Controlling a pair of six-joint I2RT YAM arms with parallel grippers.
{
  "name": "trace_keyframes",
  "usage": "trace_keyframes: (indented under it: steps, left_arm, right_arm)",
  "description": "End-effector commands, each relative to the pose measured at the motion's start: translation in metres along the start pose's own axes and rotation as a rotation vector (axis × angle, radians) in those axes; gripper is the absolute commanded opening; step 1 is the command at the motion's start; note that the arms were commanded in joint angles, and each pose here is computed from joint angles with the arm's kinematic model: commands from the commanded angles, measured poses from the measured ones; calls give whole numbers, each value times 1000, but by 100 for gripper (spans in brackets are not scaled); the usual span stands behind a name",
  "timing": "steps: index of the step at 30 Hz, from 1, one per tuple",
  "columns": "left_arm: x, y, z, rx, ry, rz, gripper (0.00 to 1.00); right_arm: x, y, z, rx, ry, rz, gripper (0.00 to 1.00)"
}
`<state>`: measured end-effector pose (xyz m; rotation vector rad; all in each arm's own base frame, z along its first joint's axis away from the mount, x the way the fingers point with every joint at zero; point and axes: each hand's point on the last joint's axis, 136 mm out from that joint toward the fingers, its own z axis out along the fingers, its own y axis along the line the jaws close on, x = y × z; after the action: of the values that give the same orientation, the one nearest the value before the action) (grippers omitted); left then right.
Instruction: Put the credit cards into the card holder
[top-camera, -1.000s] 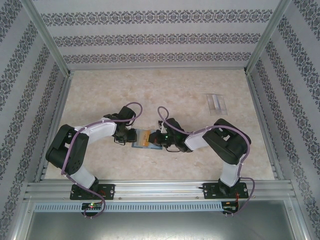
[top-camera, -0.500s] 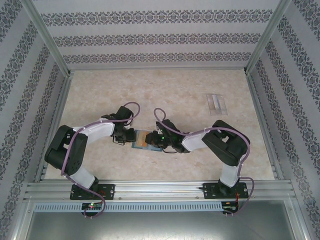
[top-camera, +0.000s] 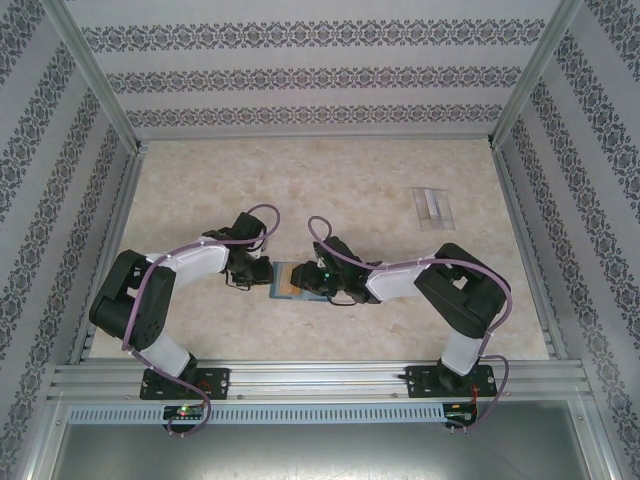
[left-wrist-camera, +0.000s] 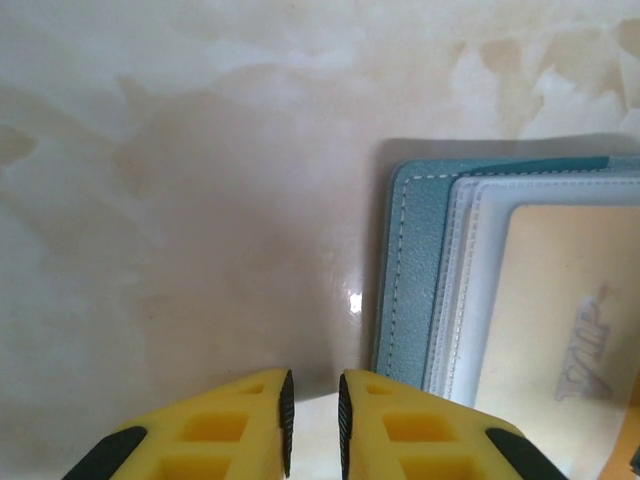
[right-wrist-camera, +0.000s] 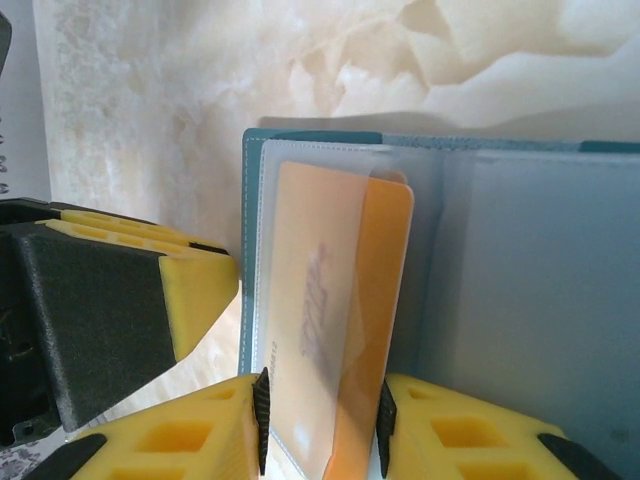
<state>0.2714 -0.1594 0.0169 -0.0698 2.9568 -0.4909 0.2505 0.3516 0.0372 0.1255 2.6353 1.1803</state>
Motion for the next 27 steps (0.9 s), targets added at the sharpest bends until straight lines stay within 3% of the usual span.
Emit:
trace_keyframes:
  steps: [1,6,27]
  left_arm:
    - [11,-3,8,34,48,-7,20]
    - [12,0,9,27,35,-16,20]
    - [17,-5,17,77,59,-29,18]
  right_arm:
    - [-3,3,-5,40,-24,-44,37]
    - [-1,1,-3,62,-23,-51,41]
    - [8,24,25,46,34,-145,21]
